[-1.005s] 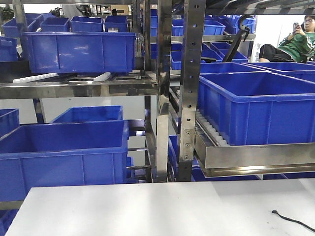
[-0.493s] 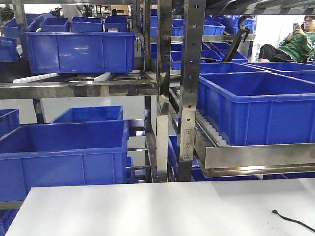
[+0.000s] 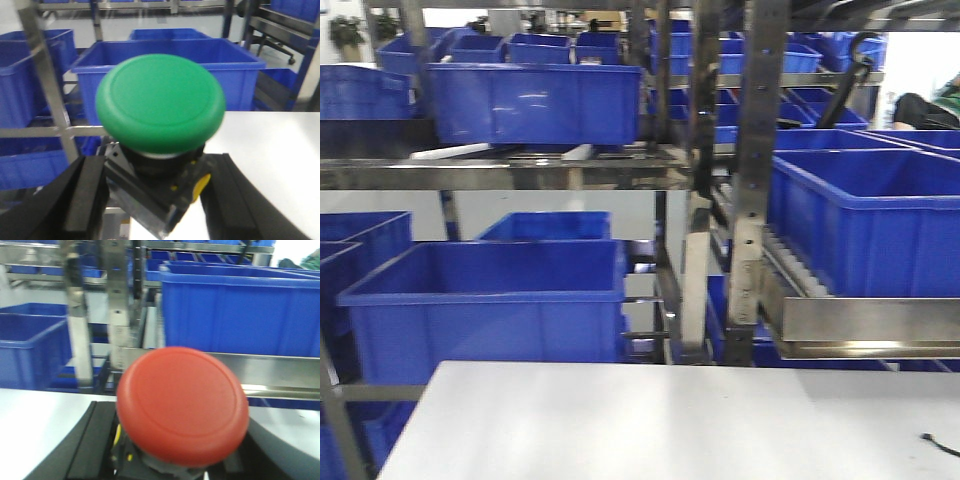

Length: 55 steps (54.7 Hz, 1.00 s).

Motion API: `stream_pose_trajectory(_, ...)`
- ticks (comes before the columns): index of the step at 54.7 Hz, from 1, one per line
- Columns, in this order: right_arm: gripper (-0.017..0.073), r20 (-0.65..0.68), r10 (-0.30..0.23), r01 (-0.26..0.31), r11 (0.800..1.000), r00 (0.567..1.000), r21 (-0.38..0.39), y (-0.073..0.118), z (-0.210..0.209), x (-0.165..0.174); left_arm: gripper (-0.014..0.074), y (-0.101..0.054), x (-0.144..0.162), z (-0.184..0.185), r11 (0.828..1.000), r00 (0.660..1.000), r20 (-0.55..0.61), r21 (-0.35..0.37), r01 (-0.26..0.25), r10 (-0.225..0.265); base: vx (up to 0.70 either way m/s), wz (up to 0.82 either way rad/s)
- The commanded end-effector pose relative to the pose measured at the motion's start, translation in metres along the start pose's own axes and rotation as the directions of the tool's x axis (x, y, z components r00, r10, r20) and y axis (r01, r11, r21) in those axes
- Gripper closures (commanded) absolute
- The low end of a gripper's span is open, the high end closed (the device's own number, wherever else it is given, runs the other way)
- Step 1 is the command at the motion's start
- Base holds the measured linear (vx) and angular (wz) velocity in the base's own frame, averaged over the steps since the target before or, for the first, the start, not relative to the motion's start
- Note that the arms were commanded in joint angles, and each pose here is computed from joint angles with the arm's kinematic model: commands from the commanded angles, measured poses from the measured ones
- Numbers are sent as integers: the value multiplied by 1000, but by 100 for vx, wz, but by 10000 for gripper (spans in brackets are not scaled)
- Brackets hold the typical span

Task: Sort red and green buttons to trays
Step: 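Drive the base to the shelf with the green and red trays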

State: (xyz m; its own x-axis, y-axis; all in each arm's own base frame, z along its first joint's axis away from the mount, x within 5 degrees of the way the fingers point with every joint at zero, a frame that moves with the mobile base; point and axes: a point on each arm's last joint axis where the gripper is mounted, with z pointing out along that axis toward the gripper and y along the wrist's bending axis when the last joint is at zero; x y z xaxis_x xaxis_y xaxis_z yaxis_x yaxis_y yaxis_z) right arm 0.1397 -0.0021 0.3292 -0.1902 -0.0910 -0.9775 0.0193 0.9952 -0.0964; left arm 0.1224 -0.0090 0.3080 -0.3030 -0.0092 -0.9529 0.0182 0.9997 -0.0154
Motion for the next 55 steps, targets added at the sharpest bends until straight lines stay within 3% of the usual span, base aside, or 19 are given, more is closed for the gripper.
stream_pose_trajectory(1,568,114,-16,17,1000,993,-8,0,-3,-19,595,-3,-17,-5,999,995,100,39,-1,-2,-11,42)
stream_pose_trajectory(55,568,114,-16,17,1000,993,-8,0,-3,-19,595,-3,-17,-5,999,995,100,39,-1,-2,-14,54)
